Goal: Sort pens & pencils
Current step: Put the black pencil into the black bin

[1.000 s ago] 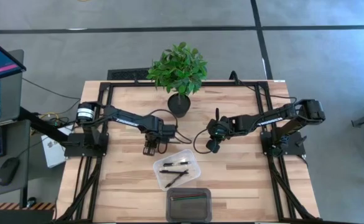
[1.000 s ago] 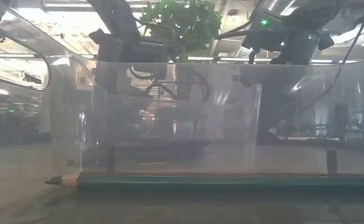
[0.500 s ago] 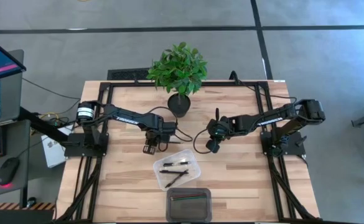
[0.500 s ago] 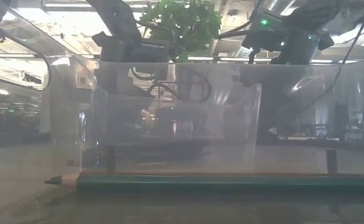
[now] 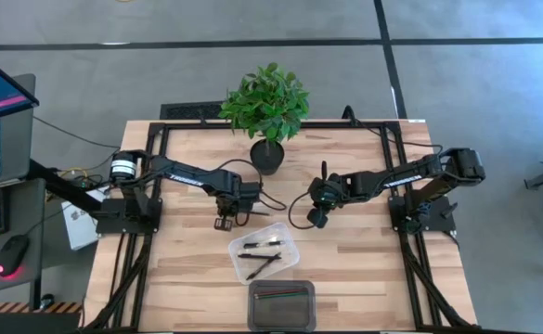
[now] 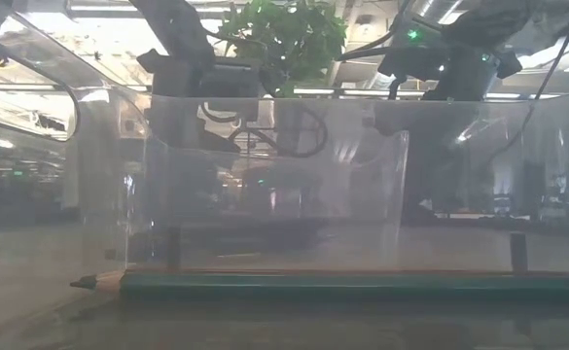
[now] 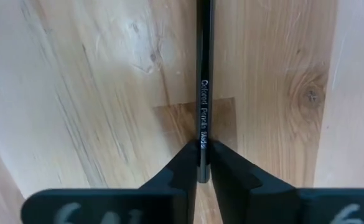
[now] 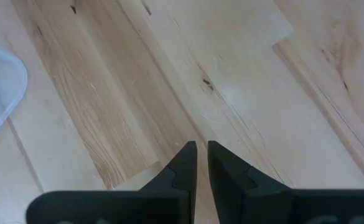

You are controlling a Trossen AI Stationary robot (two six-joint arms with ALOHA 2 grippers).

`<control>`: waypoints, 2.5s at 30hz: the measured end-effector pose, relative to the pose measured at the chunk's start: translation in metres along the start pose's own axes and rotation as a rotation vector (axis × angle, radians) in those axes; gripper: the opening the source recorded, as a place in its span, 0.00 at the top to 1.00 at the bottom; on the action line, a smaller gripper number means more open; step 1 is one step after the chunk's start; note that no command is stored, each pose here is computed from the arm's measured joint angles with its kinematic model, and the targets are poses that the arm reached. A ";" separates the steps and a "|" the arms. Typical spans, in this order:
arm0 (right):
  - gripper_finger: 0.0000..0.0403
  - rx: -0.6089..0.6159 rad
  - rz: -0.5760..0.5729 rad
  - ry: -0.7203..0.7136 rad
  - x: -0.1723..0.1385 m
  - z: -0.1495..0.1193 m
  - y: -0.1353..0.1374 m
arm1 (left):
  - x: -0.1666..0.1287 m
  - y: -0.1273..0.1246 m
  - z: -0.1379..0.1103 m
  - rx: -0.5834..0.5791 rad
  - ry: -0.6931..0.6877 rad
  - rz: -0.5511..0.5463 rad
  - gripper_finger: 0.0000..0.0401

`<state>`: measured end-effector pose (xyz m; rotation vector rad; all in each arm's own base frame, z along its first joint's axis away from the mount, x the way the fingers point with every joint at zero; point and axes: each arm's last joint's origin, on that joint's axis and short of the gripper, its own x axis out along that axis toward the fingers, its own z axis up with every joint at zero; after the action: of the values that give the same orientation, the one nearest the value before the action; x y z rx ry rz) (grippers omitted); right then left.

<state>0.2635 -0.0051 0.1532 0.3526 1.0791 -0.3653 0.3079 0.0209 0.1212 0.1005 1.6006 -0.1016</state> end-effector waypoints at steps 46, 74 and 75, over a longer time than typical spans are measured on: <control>0.85 0.000 0.001 -0.001 0.000 0.000 0.000 | -0.023 -0.002 -0.004 -0.052 -0.053 -0.028 1.00; 0.85 -0.066 0.163 -0.284 -0.007 0.030 0.015 | -0.151 -0.007 -0.058 -0.201 -0.530 0.217 1.00; 0.85 -0.083 0.179 -0.307 -0.010 0.035 0.018 | -0.155 -0.007 -0.060 -0.205 -0.552 0.218 1.00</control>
<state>0.2945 -0.0038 0.1787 0.3050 0.7534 -0.2052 0.2529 0.0212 0.2778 0.0785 1.0340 0.1915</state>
